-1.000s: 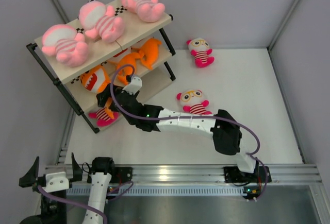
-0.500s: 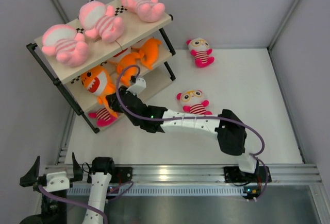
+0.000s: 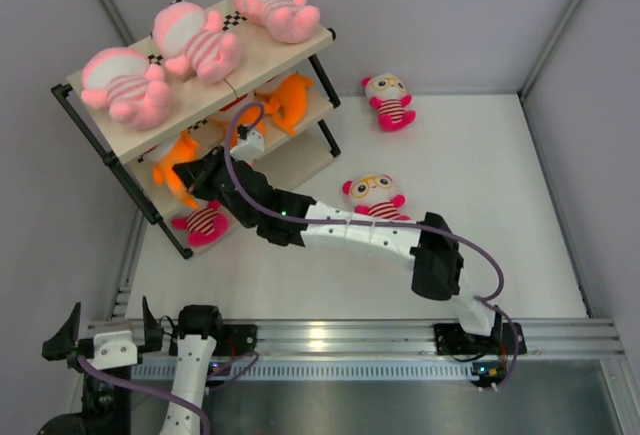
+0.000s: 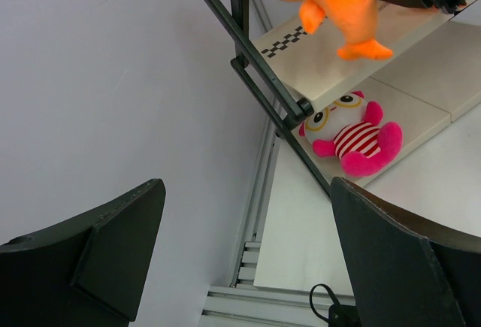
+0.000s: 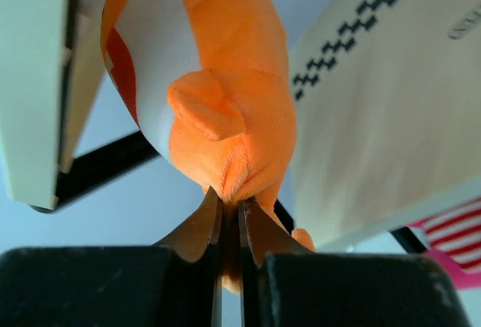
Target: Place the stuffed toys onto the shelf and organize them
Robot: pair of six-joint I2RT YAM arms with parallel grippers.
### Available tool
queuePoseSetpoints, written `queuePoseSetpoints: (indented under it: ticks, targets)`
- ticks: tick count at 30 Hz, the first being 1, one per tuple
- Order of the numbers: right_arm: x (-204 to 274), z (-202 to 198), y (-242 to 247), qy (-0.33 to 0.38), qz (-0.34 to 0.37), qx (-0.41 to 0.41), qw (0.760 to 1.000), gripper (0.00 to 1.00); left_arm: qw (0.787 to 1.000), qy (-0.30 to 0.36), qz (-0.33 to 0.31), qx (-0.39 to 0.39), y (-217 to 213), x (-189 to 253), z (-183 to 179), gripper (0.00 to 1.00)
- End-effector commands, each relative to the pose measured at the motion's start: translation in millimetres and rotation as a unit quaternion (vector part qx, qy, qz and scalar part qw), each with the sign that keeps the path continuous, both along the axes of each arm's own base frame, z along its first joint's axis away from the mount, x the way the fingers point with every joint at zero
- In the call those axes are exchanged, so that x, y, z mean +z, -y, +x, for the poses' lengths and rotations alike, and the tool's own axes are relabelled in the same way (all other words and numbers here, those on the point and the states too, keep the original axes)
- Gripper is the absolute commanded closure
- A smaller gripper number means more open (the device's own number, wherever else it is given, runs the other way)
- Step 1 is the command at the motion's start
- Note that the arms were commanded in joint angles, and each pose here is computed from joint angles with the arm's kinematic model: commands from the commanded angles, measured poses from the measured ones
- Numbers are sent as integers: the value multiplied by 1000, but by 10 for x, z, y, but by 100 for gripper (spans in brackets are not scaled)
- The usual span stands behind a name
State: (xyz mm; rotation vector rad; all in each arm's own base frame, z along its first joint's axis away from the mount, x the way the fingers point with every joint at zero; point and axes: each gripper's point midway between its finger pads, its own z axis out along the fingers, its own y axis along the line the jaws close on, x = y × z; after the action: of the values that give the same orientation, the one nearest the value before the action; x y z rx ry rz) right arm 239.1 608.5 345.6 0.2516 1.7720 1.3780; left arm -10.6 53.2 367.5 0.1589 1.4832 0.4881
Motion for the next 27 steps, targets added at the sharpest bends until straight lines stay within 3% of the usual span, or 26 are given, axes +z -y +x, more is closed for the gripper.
queuePoseSetpoints:
  ticks: [1,5,6,9,18,27]
  targets:
    - [202,154,-135,-7,50,2,999,95,1000,6,2,2,-1,7,-14,3]
    - [171,357,-232,-18,63,-1,998,75,1000,10,3,9,-29,32,-39,3]
    - [77,384,-260,-23,55,-1,998,62,1000,9,4,11,-38,33,-42,3]
    - [52,420,-236,-26,51,-5,998,45,1000,11,5,14,-55,27,-50,2]
    - [143,448,97,-10,33,-35,999,33,1000,11,5,11,-44,23,-53,2]
    - [363,241,192,22,32,-25,999,32,1000,11,5,8,-34,20,-42,2]
